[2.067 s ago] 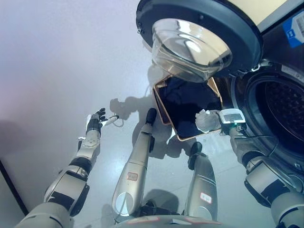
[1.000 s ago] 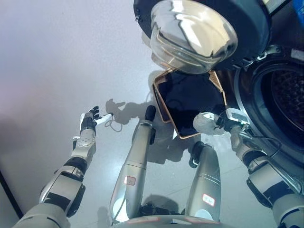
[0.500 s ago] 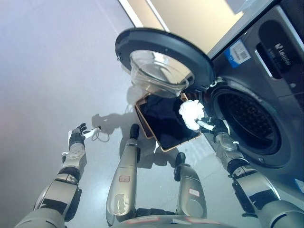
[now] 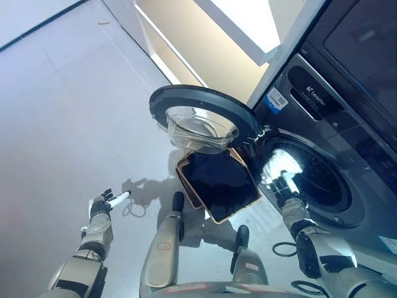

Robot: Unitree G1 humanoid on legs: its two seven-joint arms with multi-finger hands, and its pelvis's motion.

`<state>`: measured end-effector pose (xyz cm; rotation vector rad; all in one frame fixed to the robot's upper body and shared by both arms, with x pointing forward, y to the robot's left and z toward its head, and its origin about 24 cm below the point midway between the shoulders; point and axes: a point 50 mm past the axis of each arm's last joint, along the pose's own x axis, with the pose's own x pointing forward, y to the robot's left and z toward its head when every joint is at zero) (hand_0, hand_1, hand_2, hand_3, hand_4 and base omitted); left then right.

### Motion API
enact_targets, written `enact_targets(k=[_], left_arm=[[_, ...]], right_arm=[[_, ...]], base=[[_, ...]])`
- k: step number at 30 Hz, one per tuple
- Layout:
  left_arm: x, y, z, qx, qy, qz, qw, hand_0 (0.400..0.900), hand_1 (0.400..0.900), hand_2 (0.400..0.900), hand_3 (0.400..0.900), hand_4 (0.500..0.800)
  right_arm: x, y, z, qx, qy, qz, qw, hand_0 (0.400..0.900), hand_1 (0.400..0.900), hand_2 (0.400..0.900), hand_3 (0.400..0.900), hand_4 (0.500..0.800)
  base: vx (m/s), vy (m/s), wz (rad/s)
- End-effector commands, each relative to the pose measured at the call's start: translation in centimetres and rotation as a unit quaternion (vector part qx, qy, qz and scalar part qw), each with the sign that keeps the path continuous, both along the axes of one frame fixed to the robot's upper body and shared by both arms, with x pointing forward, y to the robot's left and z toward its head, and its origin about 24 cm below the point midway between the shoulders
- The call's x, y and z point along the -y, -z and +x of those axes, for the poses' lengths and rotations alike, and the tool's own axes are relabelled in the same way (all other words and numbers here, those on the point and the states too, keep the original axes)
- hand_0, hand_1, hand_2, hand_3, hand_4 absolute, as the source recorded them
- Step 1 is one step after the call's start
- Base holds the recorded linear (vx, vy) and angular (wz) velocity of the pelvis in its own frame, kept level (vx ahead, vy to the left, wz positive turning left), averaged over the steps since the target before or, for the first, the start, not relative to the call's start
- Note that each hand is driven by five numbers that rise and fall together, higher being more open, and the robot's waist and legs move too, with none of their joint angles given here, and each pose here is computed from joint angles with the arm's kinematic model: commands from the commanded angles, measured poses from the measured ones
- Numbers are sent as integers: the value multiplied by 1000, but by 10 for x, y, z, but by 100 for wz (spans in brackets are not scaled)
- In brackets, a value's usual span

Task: Put the clothes in the basket into the washing machine.

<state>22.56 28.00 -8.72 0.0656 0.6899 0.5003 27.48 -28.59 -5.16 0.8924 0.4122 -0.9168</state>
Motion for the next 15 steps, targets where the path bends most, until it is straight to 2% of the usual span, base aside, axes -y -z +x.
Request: enact_targets(k=[1, 6, 7, 8, 15], left_arm=[[-19, -13, 3, 32, -33, 30, 999, 900, 900, 900, 900, 800], [-21, -22, 13, 55, -29, 34, 997, 900, 900, 900, 900, 800], [-21, -23, 13, 57, -31, 34, 997, 900, 900, 900, 900, 800], [-18, -26, 18, 68, -22, 35, 997, 900, 900, 900, 900, 800], [-18, -26, 20, 61, -20, 37, 997, 900, 900, 900, 900, 800]], right_arm=[[68, -81, 26, 130, 133, -49, 981, 400, 400, 400, 400, 500], [115, -141, 25, 195, 209, -66, 956, 400, 400, 400, 400, 500], [121, -149, 22, 199, 213, -76, 953, 494, 494, 494, 494, 556], [125, -153, 21, 195, 213, -85, 953, 900, 900, 900, 900, 800], [111, -124, 19, 145, 168, -87, 971, 900, 900, 900, 900, 800]], base=[[-9, 46, -3], [-11, 16, -2], [0, 0, 0], [0, 0, 0], [-6, -7, -4]])
